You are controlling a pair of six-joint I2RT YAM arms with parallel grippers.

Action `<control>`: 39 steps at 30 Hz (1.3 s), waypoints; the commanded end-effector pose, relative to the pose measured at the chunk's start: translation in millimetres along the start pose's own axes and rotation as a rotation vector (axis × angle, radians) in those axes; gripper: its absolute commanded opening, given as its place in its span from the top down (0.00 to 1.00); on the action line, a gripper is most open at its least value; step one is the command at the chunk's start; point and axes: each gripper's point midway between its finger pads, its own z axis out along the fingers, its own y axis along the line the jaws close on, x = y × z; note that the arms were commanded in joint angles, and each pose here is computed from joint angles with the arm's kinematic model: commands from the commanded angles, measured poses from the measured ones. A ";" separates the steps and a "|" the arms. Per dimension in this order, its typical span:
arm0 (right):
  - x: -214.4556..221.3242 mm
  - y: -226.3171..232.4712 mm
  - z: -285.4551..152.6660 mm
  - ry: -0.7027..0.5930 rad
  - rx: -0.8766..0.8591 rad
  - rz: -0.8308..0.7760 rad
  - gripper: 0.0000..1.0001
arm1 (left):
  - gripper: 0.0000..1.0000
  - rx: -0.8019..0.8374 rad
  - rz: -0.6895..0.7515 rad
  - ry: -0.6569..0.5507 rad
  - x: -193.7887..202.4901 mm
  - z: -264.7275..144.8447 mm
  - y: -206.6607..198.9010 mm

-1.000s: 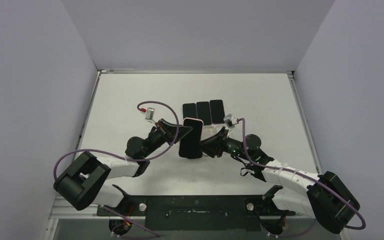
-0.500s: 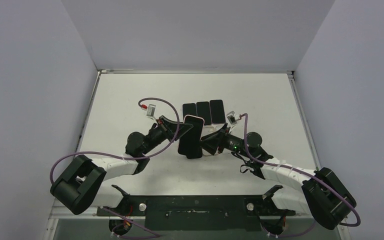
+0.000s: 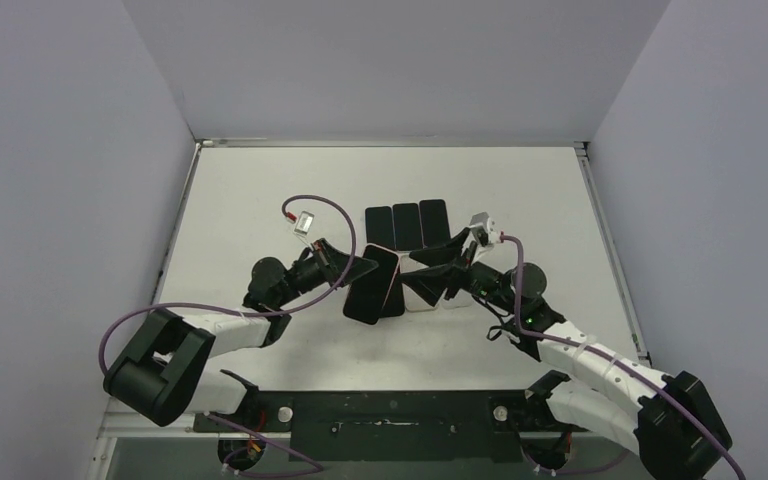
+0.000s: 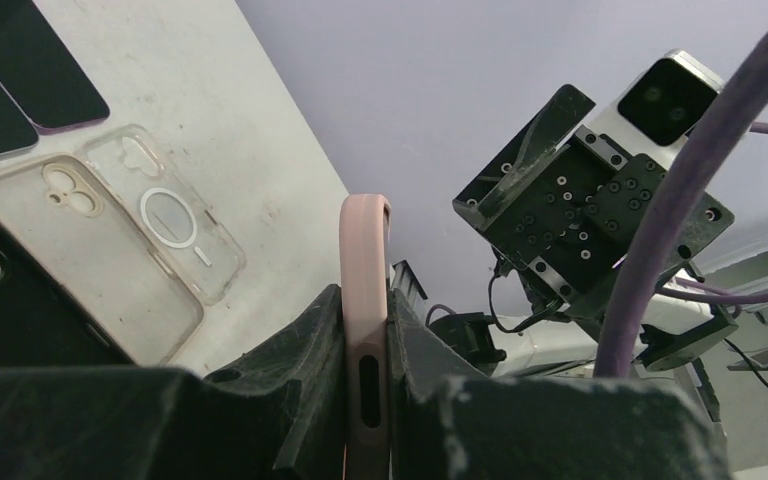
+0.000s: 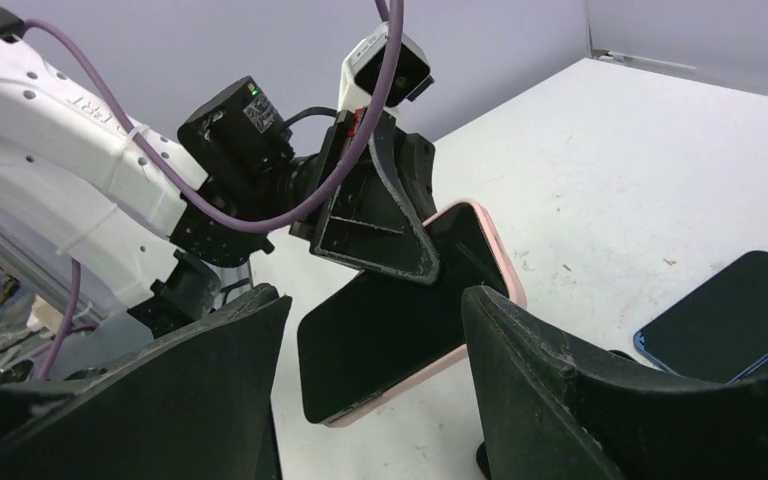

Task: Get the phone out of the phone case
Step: Remove the phone case from the phone.

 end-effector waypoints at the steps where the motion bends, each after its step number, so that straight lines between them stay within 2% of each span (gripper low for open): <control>1: 4.6 5.9 -2.0 0.043 -0.055 -0.116 0.35 | 1.00 0.153 0.023 -0.021 -14.6 -0.3 -43.1; 8: 28.3 11.6 2.0 0.112 -0.099 -0.018 0.39 | 1.00 0.148 0.027 -0.062 -22.8 -2.7 -50.2; 15: 46.9 29.3 8.0 0.080 -0.022 0.136 0.41 | 1.00 0.060 -0.001 -0.196 -39.5 -7.4 -32.1; 20: 55.8 42.1 11.8 0.066 -0.012 0.225 0.44 | 1.00 0.052 -0.011 -0.249 -46.3 -9.3 -31.1; 24: 57.7 36.2 12.8 0.047 0.028 0.283 0.47 | 1.00 0.059 -0.011 -0.261 -48.8 -10.7 -34.8; 39: 68.2 57.9 24.1 0.068 -0.067 0.365 0.53 | 1.00 0.070 -0.013 -0.292 -53.0 -11.1 -39.2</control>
